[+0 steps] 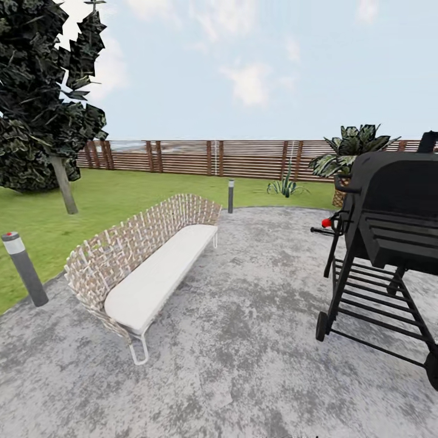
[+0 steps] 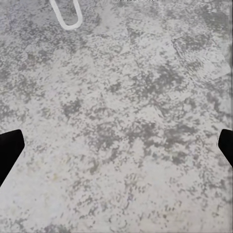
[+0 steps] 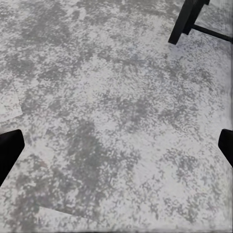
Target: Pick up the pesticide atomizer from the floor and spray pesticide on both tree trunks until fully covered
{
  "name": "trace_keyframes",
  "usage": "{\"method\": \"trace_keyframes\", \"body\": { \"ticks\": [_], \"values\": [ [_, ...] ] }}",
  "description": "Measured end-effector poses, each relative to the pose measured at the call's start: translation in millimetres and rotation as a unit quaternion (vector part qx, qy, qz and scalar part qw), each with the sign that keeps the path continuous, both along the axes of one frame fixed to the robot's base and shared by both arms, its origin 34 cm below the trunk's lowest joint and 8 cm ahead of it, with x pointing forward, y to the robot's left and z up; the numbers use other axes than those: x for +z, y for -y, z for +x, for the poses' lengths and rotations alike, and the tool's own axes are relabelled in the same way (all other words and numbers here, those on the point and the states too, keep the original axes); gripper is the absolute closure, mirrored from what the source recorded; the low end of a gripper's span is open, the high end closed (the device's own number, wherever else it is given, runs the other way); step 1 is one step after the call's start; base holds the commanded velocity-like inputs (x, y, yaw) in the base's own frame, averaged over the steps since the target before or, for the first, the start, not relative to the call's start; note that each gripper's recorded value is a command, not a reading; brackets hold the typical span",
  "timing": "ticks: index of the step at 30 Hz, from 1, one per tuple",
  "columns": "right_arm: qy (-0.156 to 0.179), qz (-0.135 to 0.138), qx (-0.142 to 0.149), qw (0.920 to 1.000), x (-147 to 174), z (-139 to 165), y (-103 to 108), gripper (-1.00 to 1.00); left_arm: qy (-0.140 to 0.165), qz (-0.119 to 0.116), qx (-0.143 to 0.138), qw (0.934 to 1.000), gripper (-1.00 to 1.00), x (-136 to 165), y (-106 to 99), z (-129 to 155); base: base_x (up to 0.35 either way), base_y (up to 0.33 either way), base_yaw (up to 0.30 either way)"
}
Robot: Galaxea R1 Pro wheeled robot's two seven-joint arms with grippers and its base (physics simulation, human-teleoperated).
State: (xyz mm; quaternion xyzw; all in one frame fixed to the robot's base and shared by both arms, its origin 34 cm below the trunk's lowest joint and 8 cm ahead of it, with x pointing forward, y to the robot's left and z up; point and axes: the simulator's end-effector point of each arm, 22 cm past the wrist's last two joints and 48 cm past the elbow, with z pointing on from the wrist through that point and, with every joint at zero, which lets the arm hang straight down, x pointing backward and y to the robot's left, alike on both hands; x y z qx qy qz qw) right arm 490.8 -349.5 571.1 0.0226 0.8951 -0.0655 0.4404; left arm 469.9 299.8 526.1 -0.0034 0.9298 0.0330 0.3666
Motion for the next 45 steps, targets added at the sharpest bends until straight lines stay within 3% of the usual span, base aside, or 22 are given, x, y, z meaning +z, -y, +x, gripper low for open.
{"method": "trace_keyframes", "body": {
  "ticks": [7,15,31,45],
  "values": [
    [0.001,0.001,0.001,1.0,0.5,0.7,-0.8,-1.0,-0.001,0.004,0.003,1.0,-1.0,-0.1,-3.0,-0.3,0.032,0.0,-0.298],
    [0.003,0.0,0.0,1.0,2.2,2.2,1.2,-1.0,-0.002,0.007,0.005,1.0,-1.0,-0.1,-6.1,-0.7,0.315,0.0,-0.3],
    [-0.002,0.011,0.009,0.9999,-3.3,-0.8,-18.4,-1.0,-0.002,0.009,0.008,0.9999,-1.0,-0.1,-10.2,-1.1,0.332,0.13,-0.017],
    [-0.002,0.013,0.009,0.9999,-3.8,-1.2,-20.6,-1.0,0.0,0.006,0.024,0.9997,-1.0,0.7,-15.6,-0.9,0.333,0.103,0.0]
  ]
}}
